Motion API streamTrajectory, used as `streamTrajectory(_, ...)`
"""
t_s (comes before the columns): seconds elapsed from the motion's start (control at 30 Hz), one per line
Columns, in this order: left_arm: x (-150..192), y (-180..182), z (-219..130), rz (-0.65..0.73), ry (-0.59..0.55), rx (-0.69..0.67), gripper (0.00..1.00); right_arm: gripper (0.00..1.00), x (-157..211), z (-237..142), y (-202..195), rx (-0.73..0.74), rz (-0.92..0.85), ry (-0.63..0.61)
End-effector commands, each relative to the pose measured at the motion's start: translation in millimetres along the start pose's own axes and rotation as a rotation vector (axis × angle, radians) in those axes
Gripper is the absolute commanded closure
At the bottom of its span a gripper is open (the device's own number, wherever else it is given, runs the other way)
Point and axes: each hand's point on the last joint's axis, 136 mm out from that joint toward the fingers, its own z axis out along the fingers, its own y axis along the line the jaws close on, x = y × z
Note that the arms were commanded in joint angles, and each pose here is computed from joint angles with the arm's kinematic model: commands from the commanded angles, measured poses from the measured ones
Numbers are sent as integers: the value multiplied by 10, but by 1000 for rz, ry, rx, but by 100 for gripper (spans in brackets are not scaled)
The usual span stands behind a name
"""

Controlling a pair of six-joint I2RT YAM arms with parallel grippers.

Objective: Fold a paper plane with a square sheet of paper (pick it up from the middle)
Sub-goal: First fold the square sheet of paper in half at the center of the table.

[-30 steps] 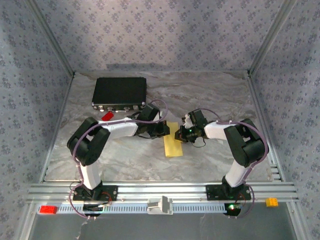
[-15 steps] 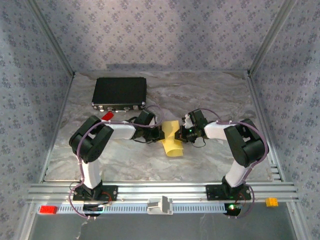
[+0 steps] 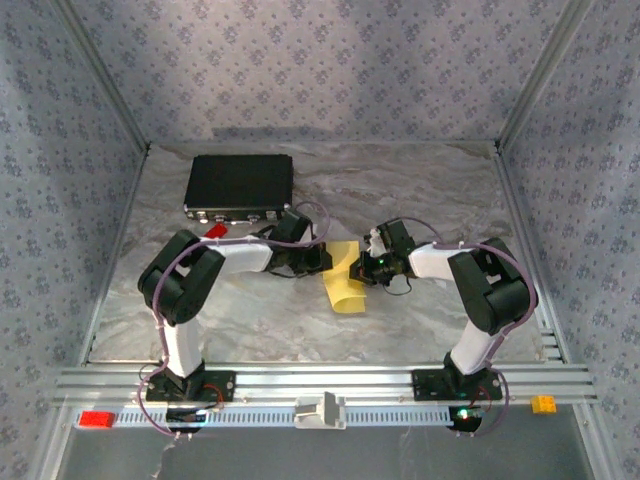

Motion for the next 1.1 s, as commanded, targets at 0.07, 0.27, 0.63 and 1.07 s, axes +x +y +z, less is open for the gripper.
streamTrajectory(0.07, -50, 3, 84, -5, 23, 39, 100, 100, 312, 35, -510, 182, 102, 76)
streamTrajectory(0.27, -4, 321, 184, -51, 41, -10, 100, 100, 313, 38, -506, 181, 99, 76)
streamTrajectory(0.63, -154, 271, 96, -40, 14, -5, 100, 100, 321, 38, -510, 182, 102, 79)
streamTrajectory(1.07, -249, 159, 218, -7, 60, 44, 100, 100, 322, 24, -515, 182, 102, 79)
